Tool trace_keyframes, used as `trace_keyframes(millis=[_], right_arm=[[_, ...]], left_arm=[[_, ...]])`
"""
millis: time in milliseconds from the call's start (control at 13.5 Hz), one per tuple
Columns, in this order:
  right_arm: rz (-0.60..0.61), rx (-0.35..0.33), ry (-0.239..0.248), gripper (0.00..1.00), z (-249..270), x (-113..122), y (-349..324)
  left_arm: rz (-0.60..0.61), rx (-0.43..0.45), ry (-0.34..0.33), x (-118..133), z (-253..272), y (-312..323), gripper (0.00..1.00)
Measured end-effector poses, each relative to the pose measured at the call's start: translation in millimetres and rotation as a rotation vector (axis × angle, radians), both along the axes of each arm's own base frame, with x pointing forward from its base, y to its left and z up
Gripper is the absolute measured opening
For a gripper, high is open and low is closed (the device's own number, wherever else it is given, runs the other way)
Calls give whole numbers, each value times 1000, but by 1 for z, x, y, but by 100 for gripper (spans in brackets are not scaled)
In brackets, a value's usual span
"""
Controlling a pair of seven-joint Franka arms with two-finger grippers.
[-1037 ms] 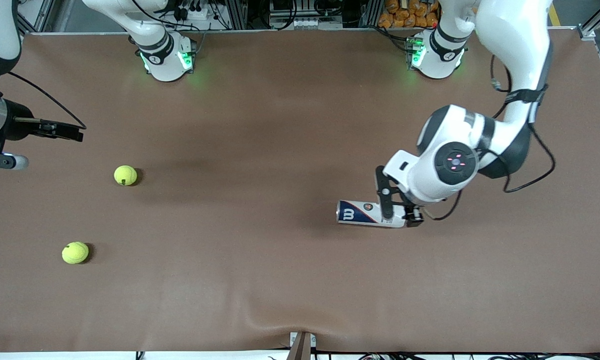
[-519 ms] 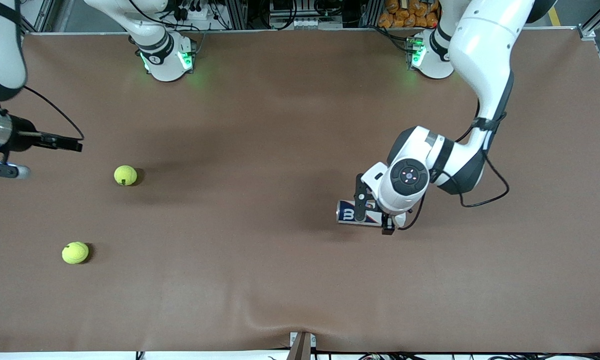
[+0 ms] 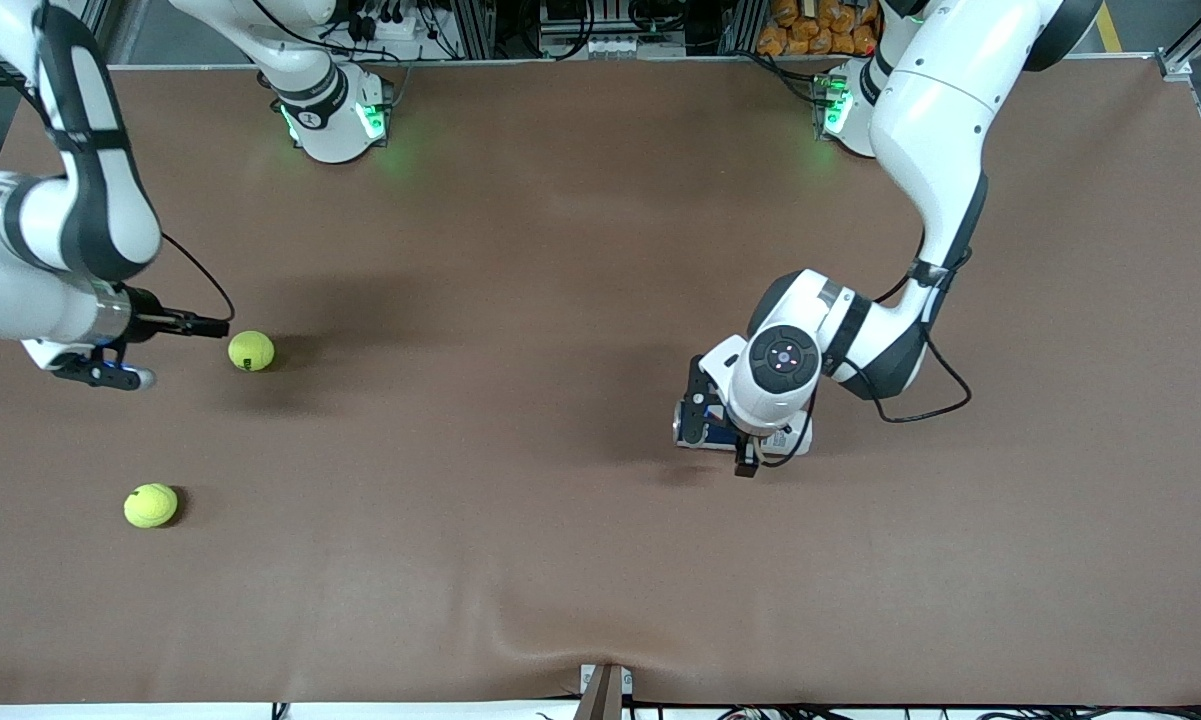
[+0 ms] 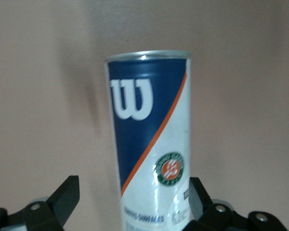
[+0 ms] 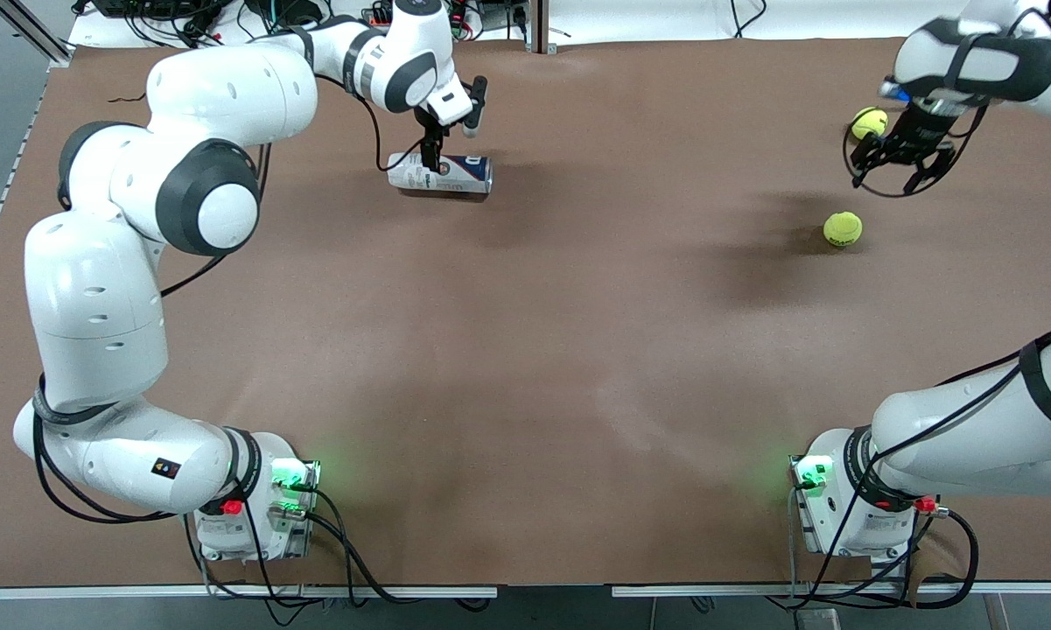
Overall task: Insert tennis ball vertically with right arm
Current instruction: 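Reach the left gripper to the Wilson can while the right gripper reaches a ball, then grasp and stand the can upright with the left gripper while the right grasps the ball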
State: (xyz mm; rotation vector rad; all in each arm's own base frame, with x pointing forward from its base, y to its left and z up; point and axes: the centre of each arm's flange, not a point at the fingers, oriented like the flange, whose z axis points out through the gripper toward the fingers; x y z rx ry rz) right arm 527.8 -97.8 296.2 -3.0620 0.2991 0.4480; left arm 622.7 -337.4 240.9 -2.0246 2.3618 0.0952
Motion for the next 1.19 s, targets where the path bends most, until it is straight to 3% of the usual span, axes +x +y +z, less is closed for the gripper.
trace_keyframes(millis=[222,815,1037,1185], right_arm=[[7,-5,-16,100,-42,-10,6],[7,-8,-19,100,-67,-13,6],[8,-9,-15,100,-85,-14,6],[9,-6,6,100,-98,-17,7]], left_arm=[[-22,20,-8,-6,-16,5,100],[-107,53,-61,-20,-44,8,100],[-121,61,-75,-19,-40,7,73],[-121,61,-76,-19,-40,7,69]])
